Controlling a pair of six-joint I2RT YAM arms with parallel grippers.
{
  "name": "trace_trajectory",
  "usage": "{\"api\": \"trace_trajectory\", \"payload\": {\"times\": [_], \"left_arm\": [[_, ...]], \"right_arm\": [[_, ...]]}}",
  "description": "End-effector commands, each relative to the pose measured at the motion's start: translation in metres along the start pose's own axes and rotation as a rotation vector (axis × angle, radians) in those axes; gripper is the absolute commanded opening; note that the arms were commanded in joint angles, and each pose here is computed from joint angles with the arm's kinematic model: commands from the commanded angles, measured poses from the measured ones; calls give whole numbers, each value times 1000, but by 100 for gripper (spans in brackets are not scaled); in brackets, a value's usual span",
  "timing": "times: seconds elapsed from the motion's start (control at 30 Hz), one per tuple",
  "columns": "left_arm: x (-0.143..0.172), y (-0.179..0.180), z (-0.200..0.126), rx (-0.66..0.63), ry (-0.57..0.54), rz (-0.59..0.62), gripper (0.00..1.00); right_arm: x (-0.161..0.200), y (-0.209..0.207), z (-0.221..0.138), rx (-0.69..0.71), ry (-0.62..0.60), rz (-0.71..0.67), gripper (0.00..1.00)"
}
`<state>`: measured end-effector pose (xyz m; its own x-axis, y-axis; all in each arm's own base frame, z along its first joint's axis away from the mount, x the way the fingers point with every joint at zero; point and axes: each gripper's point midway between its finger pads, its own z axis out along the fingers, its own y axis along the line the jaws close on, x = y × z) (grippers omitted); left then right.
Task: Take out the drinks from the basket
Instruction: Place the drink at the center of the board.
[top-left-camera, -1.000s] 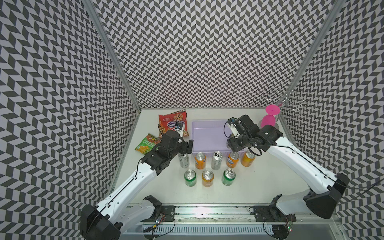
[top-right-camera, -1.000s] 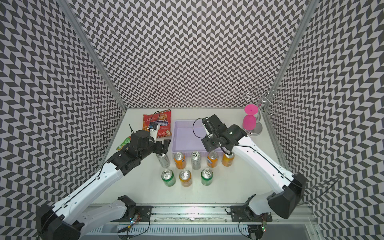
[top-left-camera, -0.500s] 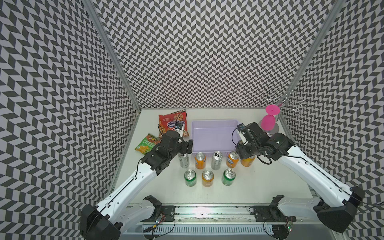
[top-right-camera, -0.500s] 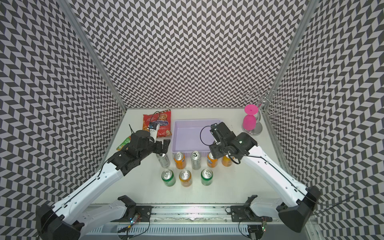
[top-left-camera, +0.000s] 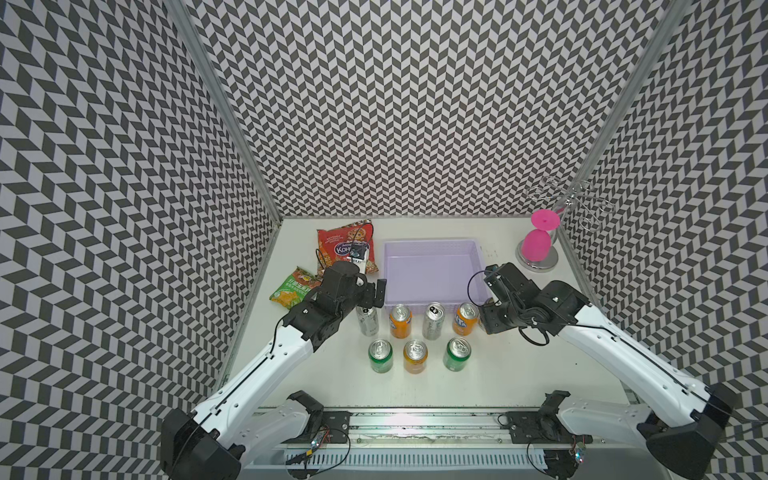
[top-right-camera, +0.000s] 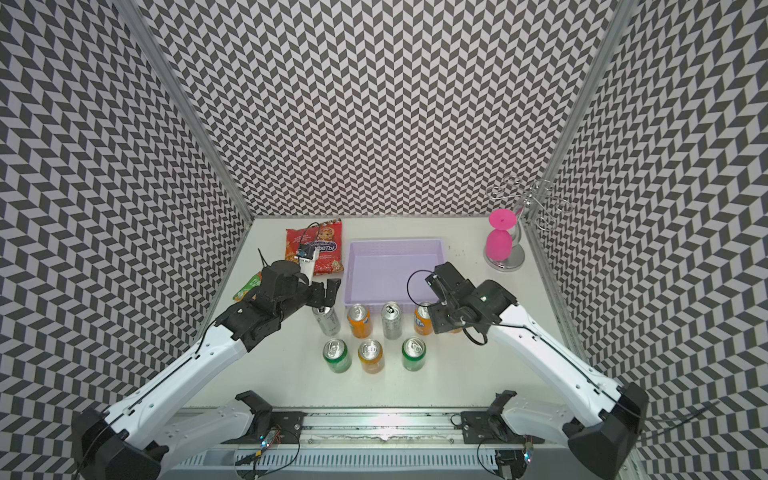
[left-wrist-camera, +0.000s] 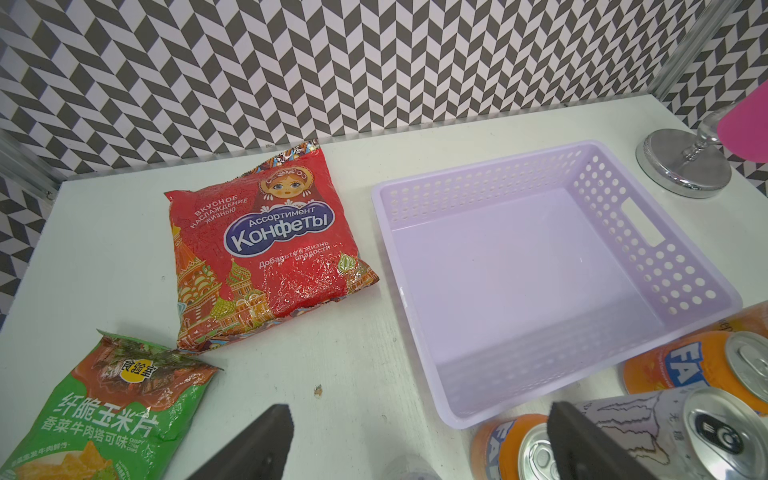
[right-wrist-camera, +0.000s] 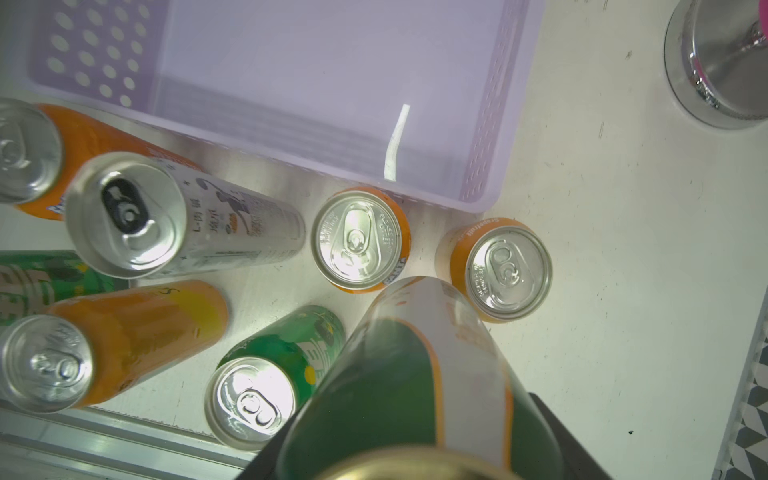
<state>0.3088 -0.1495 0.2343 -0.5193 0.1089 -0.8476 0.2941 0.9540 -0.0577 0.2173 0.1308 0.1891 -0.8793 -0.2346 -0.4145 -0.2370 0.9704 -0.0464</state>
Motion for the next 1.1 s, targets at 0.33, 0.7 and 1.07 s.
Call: {"api": "trace_trajectory", "payload": {"times": [0.33, 0.7, 1.07], "left_arm": [[-4, 0, 0, 8, -14, 0, 99], [-9, -4, -1, 28, -31, -4, 99], [-12, 0, -5, 17, -54, -11, 99]], "right_arm": [[20, 5, 18, -72, -29, 156, 61], [34, 7, 50, -82, -45, 238, 61], [46, 10, 69, -73, 8, 263, 61]]}}
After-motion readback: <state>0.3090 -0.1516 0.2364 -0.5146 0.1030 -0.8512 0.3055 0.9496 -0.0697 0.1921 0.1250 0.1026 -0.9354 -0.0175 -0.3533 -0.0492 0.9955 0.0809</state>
